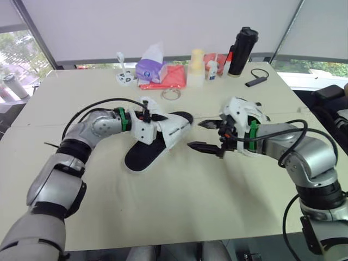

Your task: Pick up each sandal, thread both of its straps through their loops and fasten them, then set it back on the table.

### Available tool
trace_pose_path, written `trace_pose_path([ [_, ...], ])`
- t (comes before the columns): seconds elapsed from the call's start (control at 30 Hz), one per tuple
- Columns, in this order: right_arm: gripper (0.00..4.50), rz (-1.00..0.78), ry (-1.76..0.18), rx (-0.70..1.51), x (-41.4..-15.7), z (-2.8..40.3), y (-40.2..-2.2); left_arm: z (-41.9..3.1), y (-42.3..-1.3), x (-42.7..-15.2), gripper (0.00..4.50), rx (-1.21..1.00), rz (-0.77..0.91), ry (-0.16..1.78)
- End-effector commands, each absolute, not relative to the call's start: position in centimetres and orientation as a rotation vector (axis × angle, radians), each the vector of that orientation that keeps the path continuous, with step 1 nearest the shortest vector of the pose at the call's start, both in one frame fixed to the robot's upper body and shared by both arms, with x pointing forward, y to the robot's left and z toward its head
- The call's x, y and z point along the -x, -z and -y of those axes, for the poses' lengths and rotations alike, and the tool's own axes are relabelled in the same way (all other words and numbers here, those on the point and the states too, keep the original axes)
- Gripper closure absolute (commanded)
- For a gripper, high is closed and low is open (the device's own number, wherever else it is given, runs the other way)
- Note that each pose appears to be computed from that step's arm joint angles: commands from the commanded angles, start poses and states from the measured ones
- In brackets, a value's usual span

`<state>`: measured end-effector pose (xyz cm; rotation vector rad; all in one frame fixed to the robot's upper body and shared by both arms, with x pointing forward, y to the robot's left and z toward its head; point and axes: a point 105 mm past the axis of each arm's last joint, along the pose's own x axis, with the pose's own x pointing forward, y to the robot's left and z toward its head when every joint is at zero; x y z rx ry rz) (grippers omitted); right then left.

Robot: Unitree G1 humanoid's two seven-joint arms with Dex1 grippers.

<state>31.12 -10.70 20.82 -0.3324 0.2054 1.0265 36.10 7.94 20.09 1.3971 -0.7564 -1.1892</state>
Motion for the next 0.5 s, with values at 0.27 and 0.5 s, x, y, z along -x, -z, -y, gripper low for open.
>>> trace_pose_path([
  [0.27,0.00,-0.260,-1.106,0.431,-28.3,13.5,-20.8,-7.7,-19.0,-30.3,4.46,-1.455,1.073,1.511],
  [0.5,0.00,-0.244,-1.079,0.449,-28.7,13.9,-21.1,-7.9,-18.0,-28.2,4.46,-1.459,1.137,1.650],
])
